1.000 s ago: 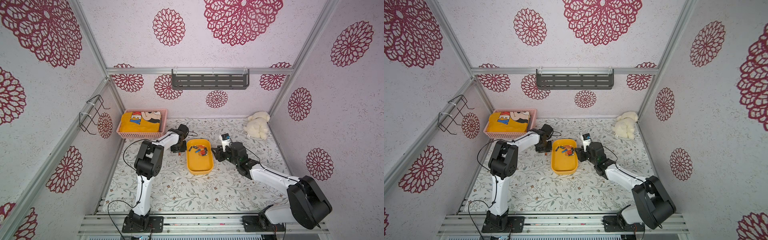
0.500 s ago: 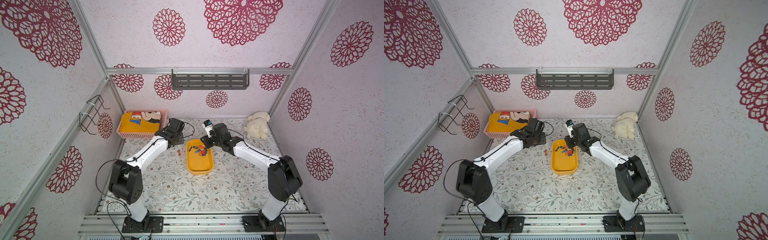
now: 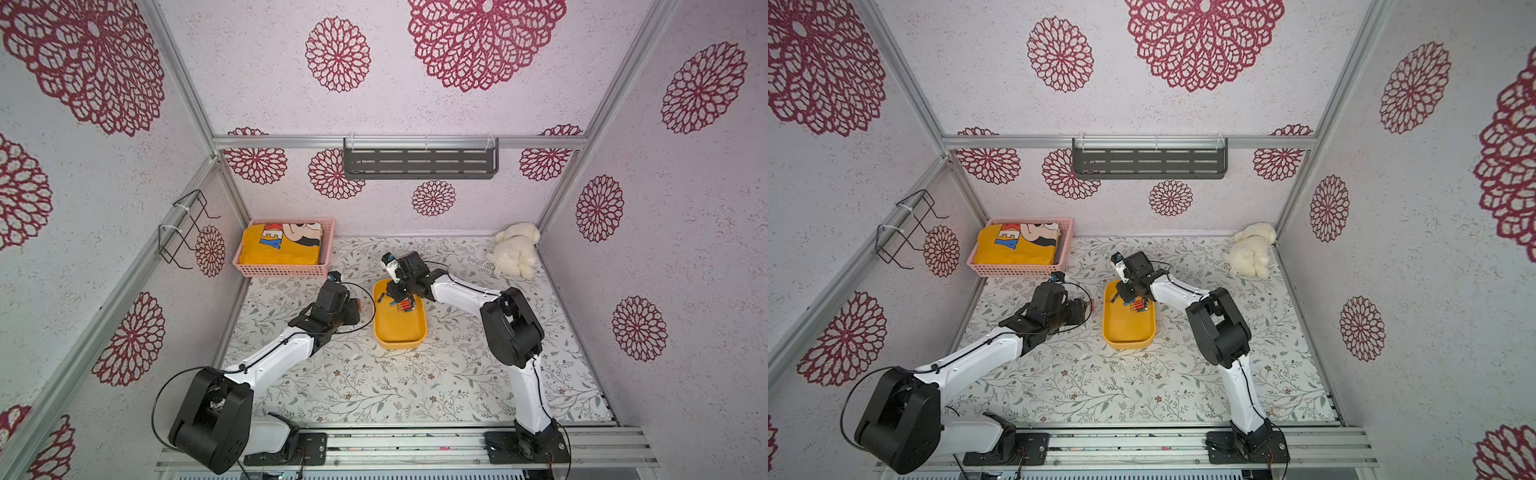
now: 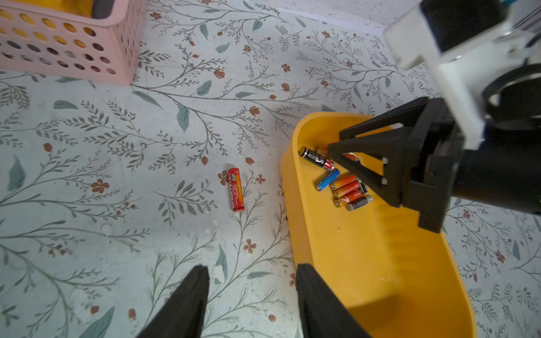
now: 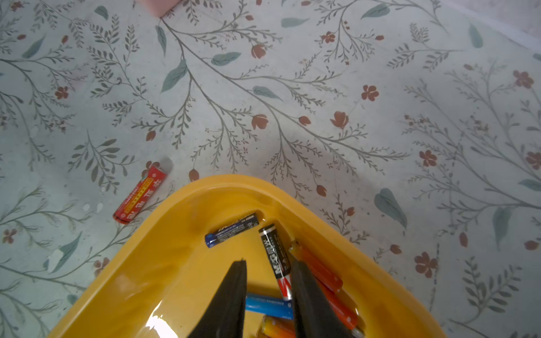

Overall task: Take the batteries out of the storage box
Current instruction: Pick up the battery from the storage box.

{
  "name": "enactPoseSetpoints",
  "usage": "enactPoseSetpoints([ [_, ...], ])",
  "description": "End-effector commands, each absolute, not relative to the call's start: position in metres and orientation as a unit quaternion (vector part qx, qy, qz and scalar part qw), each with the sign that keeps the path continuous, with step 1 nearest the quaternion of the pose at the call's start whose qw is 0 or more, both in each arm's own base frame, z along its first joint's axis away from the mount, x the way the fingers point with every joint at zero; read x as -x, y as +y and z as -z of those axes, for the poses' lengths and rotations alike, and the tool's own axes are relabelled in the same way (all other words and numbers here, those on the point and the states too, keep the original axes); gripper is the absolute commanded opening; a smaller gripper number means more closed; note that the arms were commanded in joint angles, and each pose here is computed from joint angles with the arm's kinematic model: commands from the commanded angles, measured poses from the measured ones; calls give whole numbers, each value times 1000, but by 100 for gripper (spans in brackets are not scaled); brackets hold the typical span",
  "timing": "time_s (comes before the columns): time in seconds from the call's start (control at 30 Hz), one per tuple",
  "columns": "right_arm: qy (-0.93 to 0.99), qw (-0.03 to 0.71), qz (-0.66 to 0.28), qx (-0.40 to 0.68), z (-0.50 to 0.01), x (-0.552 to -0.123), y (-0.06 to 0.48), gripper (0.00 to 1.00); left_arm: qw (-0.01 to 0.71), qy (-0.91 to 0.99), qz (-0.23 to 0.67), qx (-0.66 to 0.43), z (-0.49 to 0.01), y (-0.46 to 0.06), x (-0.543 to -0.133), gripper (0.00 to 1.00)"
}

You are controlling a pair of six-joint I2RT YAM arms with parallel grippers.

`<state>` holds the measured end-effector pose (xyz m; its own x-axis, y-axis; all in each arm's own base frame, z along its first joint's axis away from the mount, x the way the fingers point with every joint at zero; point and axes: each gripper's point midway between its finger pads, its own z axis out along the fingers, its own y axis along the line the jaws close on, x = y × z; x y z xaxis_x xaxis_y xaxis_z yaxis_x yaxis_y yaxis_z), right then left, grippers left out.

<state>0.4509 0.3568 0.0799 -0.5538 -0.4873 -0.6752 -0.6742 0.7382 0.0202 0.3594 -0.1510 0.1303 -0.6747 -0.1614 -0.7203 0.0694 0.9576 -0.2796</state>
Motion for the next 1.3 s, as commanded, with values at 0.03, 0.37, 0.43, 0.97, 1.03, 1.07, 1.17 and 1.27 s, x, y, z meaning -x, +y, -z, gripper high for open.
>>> enactPoseSetpoints([
  [0.03,861,356,-130,340,-87,-467,362,32,425,888,173,15,-144,-166,-368,52],
  [0.37,868,341,-121,340,-60,-470,362,31,413,898,146,31,-134,-163,-376,53],
  [0.43,870,337,-119,340,-55,-469,361,31,412,899,144,34,-133,-163,-376,53],
  [0.97,881,306,-128,336,-29,-454,358,32,397,908,128,43,-126,-164,-384,54],
  [1.03,881,311,-128,332,-35,-451,357,32,394,909,128,40,-124,-165,-384,54],
  [1.07,881,311,-131,330,-36,-449,356,33,394,909,128,41,-123,-165,-384,54],
  [1.17,884,308,-139,323,-41,-444,355,32,390,911,125,42,-120,-165,-385,54],
  [1.27,883,313,-142,320,-45,-441,355,27,387,913,124,42,-117,-166,-385,54],
])
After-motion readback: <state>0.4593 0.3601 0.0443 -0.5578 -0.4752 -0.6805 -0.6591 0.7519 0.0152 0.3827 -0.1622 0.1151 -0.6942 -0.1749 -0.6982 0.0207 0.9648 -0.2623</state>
